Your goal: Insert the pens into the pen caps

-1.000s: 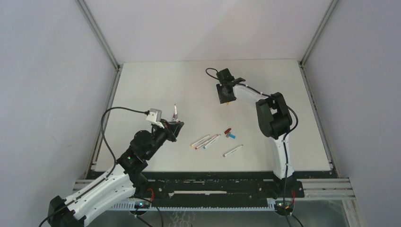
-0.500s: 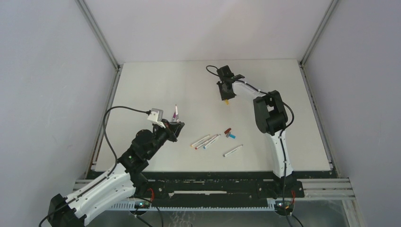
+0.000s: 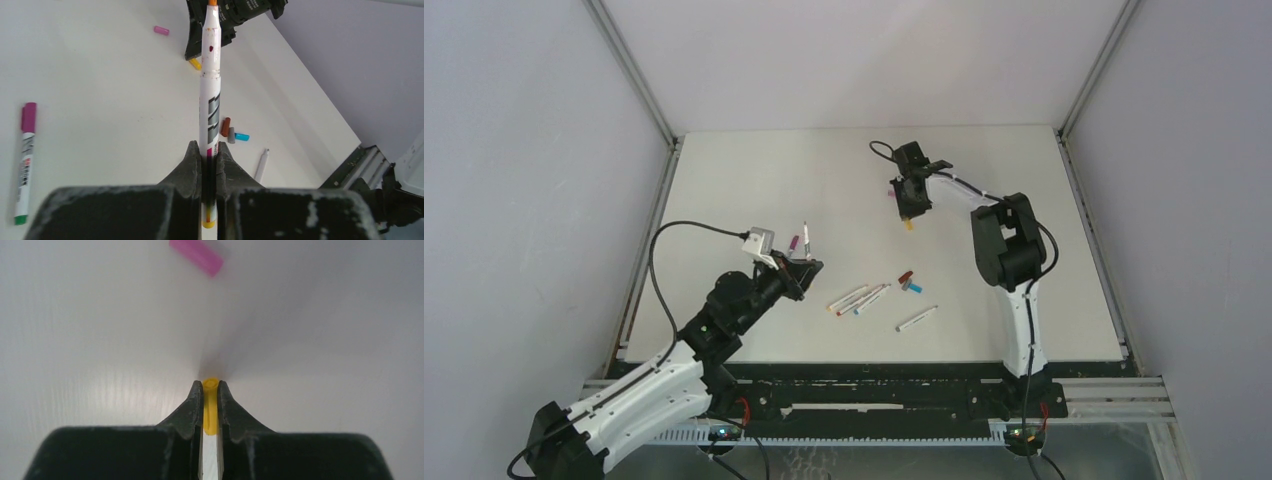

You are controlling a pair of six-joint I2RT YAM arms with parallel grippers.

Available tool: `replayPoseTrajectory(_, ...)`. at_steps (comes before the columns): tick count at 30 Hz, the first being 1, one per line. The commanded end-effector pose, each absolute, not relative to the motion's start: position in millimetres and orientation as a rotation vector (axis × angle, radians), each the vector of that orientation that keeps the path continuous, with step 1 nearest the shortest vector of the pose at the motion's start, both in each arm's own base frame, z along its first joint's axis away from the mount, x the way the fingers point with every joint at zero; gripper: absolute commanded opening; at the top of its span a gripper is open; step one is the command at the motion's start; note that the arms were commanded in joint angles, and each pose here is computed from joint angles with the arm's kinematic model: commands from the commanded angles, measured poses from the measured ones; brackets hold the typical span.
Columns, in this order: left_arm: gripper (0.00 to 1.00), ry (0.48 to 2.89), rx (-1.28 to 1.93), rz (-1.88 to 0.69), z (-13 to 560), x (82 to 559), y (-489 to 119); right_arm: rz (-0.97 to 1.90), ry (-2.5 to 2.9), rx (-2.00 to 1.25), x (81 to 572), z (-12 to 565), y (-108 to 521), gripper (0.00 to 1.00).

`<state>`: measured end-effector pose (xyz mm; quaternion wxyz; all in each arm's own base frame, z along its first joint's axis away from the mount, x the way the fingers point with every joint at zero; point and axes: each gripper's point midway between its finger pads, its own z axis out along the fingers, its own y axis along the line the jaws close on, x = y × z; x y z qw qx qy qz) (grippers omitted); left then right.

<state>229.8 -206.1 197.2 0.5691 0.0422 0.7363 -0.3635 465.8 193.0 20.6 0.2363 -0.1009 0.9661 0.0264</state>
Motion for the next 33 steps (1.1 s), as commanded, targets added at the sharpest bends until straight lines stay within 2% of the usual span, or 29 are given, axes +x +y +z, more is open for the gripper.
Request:
replayPoseTrajectory(1, 0.00, 1.641, 0.119, -1.025, 232, 224, -227, 0.334, 2.513, -0.228, 456, 99, 208, 0.00)
replayPoseTrajectory(5, 0.00, 1.617, 0.144, -1.134, 250, 216, -242, 0.609, 2.418, -0.249, 421, 146, 231, 0.00)
replayPoseTrajectory(10, 0.00, 1.569, 0.211, -1.248, 275, 197, -264, 0.946, 2.188, -0.295, 378, 234, 258, 0.00)
replayPoseTrajectory(18, 0.00, 1.517, 0.318, -1.325, 294, 181, -282, 1.229, 1.850, -0.386, 319, 341, 297, 0.00)
replayPoseTrajectory(25, 0.00, 1.504, 0.382, -1.342, 299, 172, -291, 1.300, 1.695, -0.457, 281, 377, 324, 0.00)
replayPoseTrajectory(33, 0.00, 1.509, 0.403, -1.352, 299, 168, -294, 1.340, 1.667, -0.472, 268, 383, 330, 0.00)
